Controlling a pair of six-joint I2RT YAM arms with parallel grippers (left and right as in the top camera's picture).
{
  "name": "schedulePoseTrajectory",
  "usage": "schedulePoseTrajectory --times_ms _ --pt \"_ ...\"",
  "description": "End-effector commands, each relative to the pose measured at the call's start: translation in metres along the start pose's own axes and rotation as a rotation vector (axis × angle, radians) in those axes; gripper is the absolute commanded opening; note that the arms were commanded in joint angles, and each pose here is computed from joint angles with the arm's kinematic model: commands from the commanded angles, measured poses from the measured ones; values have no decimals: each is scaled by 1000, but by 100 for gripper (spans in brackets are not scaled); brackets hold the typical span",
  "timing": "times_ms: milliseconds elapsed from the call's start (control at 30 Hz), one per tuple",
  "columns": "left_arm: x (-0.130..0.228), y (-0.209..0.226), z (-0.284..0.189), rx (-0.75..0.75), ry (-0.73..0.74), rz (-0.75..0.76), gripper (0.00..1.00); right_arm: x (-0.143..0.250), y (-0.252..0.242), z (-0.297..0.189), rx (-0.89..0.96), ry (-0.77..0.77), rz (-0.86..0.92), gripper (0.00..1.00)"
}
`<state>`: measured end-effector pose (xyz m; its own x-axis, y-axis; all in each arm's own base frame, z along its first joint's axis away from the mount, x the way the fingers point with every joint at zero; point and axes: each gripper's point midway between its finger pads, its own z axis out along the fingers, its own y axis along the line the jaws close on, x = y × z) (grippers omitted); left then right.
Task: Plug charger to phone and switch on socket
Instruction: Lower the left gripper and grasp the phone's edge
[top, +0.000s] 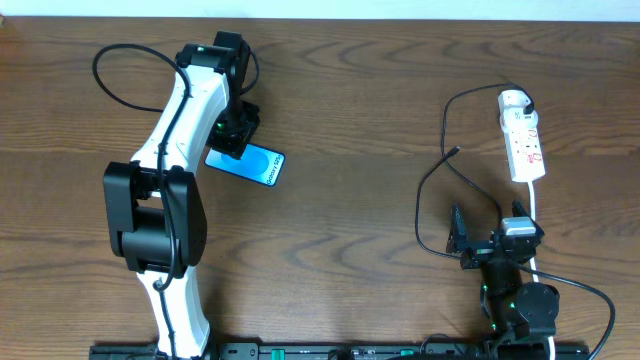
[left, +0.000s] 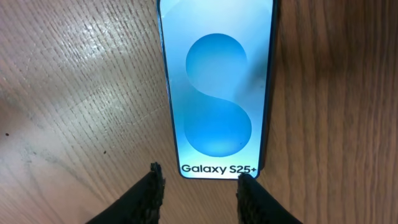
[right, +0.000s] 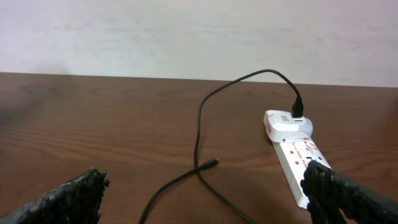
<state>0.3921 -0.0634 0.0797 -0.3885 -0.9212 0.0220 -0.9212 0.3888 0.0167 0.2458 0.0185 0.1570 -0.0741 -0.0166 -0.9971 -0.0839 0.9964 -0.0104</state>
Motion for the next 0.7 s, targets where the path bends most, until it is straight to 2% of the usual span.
schedulePoseTrajectory --times_ms 0,67,200,233,667 --pt "-3 3 3 -15 -14 -6 47 1 1 0 -2 0 -12 99" --pt "-3 2 3 -12 -14 -6 58 1 1 0 -2 0 -12 99" --pt "-5 3 3 -17 -30 -5 94 1 1 0 -2 0 -12 99" --pt "-6 3 3 -17 -32 -5 98 1 1 0 -2 0 -12 99" --pt "-7 0 4 -6 -35 1 98 1 1 0 -2 0 -12 99"
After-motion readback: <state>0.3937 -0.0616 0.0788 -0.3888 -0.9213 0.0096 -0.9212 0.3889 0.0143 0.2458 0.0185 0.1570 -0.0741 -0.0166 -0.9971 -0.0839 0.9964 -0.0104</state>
